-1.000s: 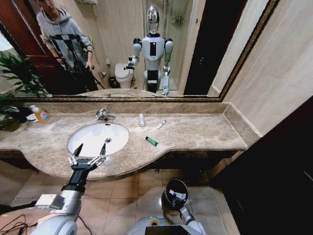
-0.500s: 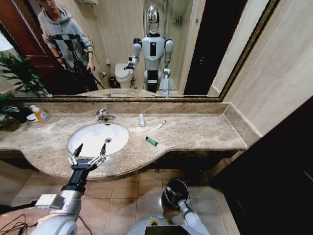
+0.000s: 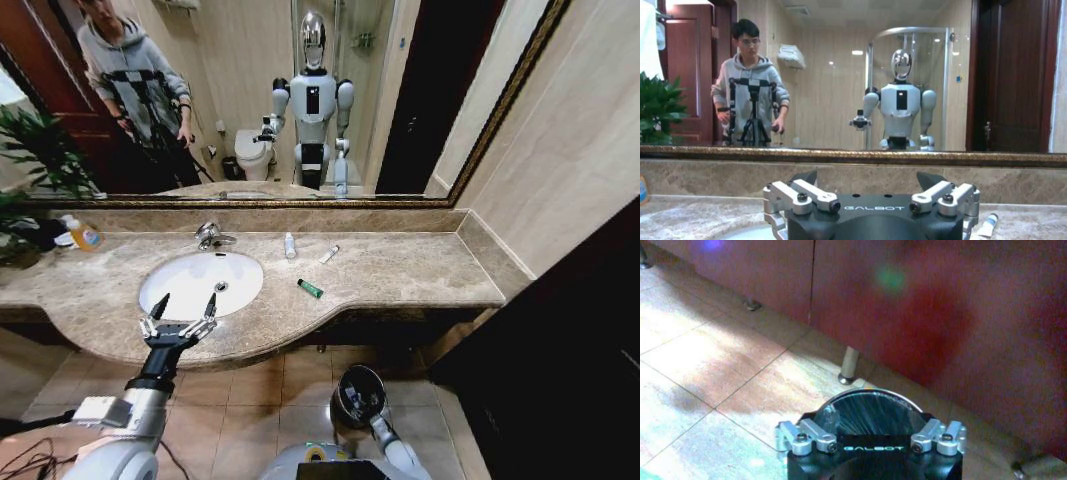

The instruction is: Pick up the trash from the sink and place it in the trash bin.

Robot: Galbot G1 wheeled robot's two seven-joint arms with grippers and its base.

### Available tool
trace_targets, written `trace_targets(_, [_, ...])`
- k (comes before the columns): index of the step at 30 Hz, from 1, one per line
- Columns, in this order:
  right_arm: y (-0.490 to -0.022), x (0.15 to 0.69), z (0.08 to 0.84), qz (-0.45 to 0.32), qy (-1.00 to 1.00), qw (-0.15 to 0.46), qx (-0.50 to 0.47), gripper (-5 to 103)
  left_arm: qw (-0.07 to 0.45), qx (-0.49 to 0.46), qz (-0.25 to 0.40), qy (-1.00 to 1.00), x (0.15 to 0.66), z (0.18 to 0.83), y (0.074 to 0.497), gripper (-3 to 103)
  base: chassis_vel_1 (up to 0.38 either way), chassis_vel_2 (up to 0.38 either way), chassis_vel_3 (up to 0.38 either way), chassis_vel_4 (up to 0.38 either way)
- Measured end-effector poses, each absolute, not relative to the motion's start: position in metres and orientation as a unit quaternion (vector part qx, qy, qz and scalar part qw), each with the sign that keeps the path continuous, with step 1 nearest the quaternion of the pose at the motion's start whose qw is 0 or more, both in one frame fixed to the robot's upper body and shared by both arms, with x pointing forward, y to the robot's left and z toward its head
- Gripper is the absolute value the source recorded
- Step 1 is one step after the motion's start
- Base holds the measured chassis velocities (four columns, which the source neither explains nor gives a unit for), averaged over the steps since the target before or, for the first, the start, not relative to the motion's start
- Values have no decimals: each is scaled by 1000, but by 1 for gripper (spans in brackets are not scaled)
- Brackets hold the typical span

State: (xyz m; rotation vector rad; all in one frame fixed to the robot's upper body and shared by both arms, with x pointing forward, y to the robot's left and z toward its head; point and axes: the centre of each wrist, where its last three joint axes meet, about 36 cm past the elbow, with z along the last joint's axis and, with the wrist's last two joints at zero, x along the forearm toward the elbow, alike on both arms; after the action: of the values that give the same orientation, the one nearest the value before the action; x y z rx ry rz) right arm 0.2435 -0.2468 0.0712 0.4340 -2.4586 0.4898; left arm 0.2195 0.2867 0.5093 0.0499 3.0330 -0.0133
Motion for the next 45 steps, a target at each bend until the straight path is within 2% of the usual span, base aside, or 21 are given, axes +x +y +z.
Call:
trace_targets(1, [-248,239,74,181,-926,290,160,94,54,16,-4,998,219,509,287,100,0,0,0,0])
trace_targets(3, [-249,238,76,180,-928,287,158,94,54,16,-4,998,219,509,287,100,0,0,0,0])
trace_targets(6, [-252,233,83,177,-933,274,152,100,54,16,-4,998,219,509,287,100,0,0,0,0])
trace_targets(19, [-265,220,131,151,-964,195,101,100,54,16,-4,998,219,509,287,100,0,0,0,0])
trace_targets(25, [-272,180,164,112,-979,166,48,100,54,16,-4,998,219,509,287,100,0,0,0,0])
trace_targets(28, [-271,147,202,83,-986,140,20,100,54,16,-4,998,219,509,287,100,0,0,0,0])
trace_targets(33, [-264,142,247,51,-994,100,-1,100,54,17,-4,998,219,509,287,100,0,0,0,0])
trace_targets(36, [-251,143,305,16,-998,59,-11,100,54,17,-4,998,219,509,287,100,0,0,0,0])
trace_targets(45, [-239,155,386,52,-998,-33,-15,100,54,16,-4,998,219,509,287,100,0,0,0,0])
